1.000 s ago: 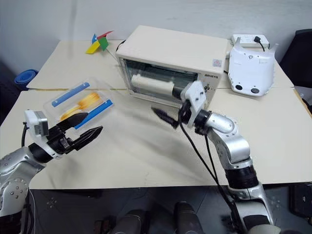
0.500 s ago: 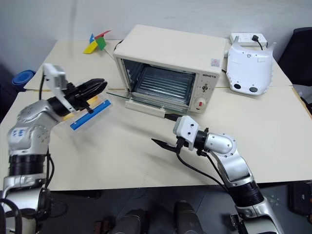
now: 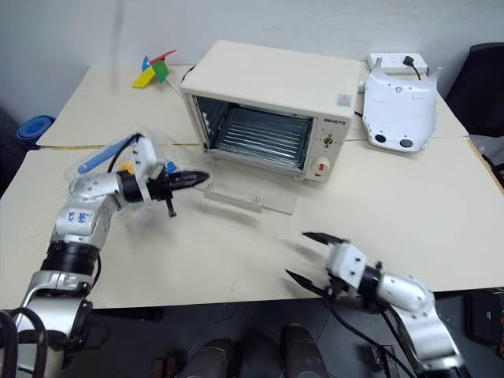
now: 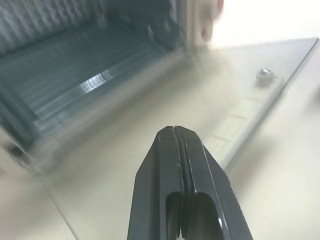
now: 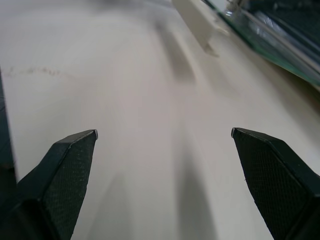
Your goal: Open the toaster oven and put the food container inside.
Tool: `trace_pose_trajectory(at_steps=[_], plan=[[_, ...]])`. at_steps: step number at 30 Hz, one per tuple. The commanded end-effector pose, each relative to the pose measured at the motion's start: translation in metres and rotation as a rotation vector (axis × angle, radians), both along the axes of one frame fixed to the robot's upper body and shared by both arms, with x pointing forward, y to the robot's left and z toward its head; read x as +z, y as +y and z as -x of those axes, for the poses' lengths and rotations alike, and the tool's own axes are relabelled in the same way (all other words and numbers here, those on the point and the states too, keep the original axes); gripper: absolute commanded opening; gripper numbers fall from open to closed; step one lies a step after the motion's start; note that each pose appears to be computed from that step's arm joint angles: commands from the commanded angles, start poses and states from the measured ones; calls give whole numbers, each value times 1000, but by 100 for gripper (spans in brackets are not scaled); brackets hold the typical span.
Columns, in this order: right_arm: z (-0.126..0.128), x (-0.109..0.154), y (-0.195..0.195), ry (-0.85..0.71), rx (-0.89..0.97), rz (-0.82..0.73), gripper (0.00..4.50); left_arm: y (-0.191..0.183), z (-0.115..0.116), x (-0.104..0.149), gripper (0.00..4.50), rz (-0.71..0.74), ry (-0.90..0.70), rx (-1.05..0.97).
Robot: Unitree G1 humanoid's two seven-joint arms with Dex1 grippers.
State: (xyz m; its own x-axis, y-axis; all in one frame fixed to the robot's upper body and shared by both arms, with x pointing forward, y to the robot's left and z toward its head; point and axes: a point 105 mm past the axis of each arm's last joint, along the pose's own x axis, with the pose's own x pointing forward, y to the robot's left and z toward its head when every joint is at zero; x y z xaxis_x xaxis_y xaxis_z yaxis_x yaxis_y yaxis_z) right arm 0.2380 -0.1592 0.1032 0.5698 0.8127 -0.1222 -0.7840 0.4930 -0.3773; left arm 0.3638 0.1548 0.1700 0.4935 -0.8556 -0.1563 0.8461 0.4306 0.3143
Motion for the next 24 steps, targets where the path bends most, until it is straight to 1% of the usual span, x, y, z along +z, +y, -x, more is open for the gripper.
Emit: trace_pose_trajectory(at_steps=[1, 2, 5, 8, 11, 13, 14, 16, 19, 21, 22, 24], plan=[[-1, 33, -12, -106, -35, -49, 450, -4, 4, 1, 1, -20, -58, 30], [-3, 42, -14, -137, -38, -84, 450, -4, 5, -5, 1, -3, -47, 59], [-11, 59, -13, -174, -44, -158, 450, -3, 12, -19, 1, 26, -12, 113], [-23, 75, -6, -191, -44, -273, 450, -1, 18, -24, 1, 67, 1, 167], [-27, 79, 2, -175, -15, -308, 450, 1, 27, -30, 1, 65, -1, 185], [-29, 83, 14, -147, 50, -359, 450, 14, 39, -20, 1, 204, -29, 261], [-29, 86, 19, -140, 83, -387, 450, 24, 46, -14, 19, 271, -33, 299], [-31, 90, 24, -160, 116, -402, 450, 51, 65, -7, 57, 360, -46, 402], [-34, 94, 30, -201, 154, -393, 450, 99, 97, -5, 149, 459, -38, 629], [-34, 96, 34, -231, 190, -383, 450, 129, 120, -3, 211, 507, -39, 784], [-34, 97, 37, -240, 209, -384, 450, 147, 133, -6, 243, 522, -25, 886], [-36, 99, 41, -279, 233, -370, 450, 171, 154, -6, 307, 562, -24, 1008]])
